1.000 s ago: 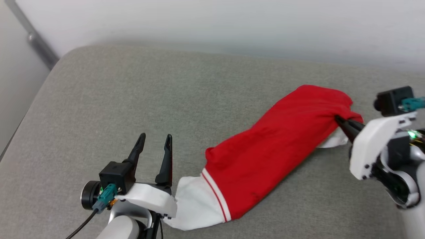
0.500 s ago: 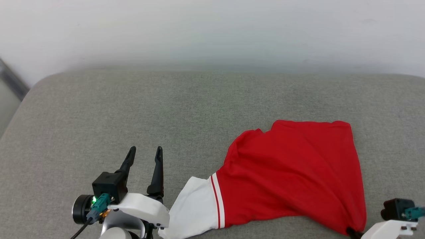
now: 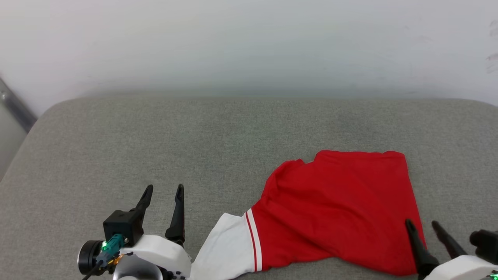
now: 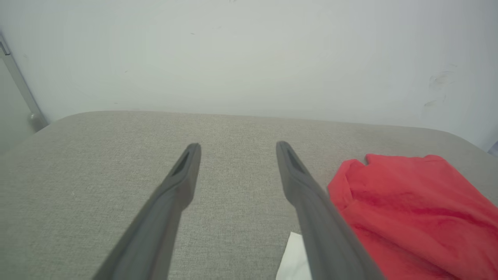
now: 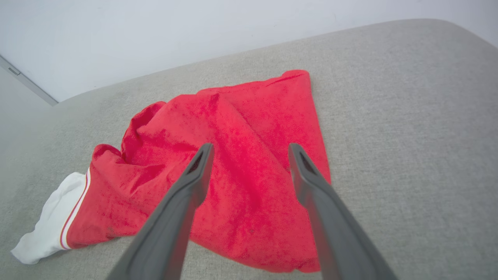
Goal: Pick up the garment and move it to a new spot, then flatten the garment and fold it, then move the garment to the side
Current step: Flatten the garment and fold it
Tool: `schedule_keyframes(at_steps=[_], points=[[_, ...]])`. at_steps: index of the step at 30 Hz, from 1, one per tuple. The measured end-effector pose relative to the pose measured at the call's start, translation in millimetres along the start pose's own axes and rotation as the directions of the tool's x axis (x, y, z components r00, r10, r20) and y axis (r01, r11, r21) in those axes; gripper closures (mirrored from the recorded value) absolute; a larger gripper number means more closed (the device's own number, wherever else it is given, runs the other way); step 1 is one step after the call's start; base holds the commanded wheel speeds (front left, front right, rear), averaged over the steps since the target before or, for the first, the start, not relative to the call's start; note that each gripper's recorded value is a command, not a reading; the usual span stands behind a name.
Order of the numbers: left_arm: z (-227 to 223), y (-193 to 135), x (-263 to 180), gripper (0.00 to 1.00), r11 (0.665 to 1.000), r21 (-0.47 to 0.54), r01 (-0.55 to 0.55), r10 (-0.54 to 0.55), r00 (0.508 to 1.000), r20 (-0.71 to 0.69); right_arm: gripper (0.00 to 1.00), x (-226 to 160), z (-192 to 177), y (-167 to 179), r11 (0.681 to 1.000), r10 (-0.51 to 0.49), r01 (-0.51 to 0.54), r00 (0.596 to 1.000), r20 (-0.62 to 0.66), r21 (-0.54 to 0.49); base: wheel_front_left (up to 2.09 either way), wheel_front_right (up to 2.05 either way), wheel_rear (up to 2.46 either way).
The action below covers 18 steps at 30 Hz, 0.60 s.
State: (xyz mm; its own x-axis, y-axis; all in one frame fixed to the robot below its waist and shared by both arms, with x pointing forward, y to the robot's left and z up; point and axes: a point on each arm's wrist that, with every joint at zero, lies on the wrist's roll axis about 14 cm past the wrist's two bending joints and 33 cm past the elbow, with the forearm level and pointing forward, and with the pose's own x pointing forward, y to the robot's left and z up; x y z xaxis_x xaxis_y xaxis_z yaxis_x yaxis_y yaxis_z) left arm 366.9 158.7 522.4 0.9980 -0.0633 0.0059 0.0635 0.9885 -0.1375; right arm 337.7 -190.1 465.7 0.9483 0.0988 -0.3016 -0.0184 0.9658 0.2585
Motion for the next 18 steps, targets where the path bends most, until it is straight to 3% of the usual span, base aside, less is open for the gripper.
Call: schedule_keyframes(at_steps=[5,9,11,18], points=[[1,0,-3,0.00,1.000,0.003,0.002,-0.002,1.000,-0.004,0.00,-5,32,-4,0.999,-0.011,0.018,0.987,0.162,-0.045,0.00,0.00,0.00],[4,-4,-2,0.00,1.000,0.005,0.014,-0.014,1.000,-0.001,0.00,-9,39,-5,0.998,-0.016,0.029,0.980,0.198,-0.061,0.00,0.00,0.00],[6,-6,-1,0.00,1.000,0.009,0.019,-0.019,1.000,-0.001,0.00,-10,35,-6,0.998,-0.025,0.035,0.982,0.185,-0.050,0.00,0.00,0.00],[4,-10,1,0.00,0.999,0.006,0.032,-0.032,0.999,-0.007,0.00,0,-2,-32,0.994,-0.097,0.098,0.995,-0.036,0.043,0.00,0.00,0.00]])
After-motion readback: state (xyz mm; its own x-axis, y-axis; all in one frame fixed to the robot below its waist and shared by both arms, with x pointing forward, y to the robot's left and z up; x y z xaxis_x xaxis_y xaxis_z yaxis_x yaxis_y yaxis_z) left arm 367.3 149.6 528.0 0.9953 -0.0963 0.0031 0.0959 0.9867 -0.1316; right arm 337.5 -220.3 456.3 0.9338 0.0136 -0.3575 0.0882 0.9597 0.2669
